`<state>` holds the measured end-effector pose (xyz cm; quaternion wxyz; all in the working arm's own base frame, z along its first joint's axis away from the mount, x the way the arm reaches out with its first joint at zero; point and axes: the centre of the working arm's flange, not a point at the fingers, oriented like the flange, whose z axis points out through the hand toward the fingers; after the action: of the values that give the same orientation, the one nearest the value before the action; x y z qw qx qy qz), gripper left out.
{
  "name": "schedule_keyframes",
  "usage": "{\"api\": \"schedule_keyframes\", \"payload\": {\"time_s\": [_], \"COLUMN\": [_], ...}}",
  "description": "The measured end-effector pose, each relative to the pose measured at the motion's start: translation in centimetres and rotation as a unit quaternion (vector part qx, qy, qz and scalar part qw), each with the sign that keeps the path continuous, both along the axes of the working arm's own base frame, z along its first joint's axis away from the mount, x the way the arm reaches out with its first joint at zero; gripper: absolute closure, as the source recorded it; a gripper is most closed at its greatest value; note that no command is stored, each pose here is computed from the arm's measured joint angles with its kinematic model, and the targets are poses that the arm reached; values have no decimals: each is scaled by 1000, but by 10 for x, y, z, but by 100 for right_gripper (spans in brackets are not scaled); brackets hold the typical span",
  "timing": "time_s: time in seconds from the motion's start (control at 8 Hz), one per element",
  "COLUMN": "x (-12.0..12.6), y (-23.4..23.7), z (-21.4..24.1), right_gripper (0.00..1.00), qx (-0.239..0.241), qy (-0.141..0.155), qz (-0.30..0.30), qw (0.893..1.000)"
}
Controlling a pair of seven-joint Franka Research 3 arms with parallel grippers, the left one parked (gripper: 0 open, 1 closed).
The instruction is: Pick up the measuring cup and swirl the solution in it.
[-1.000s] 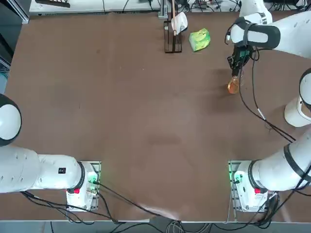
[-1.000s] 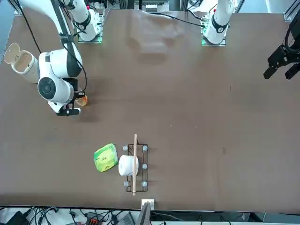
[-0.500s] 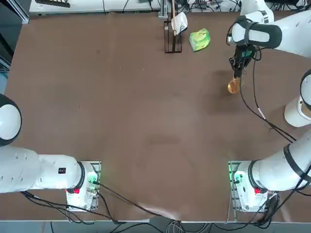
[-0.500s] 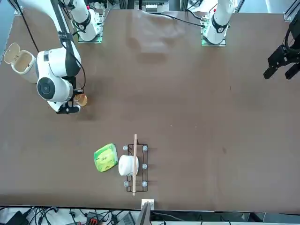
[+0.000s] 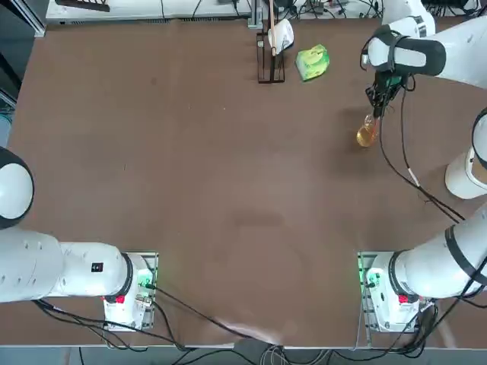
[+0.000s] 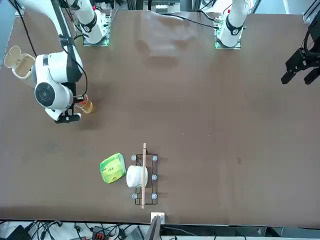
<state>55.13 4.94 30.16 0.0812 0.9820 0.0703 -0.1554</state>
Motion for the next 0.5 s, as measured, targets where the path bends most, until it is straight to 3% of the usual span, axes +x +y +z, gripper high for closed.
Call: {"api": "schedule_keyframes", "payload": {"time_s": [0.25,0.5], "x": [5,4], "y": [7,14], "z": [0,0], "right_gripper": [97,97], "qx": [29,44], "qy": [-18,-17], "qz": [-18,-28], "qw": [999,999]}}
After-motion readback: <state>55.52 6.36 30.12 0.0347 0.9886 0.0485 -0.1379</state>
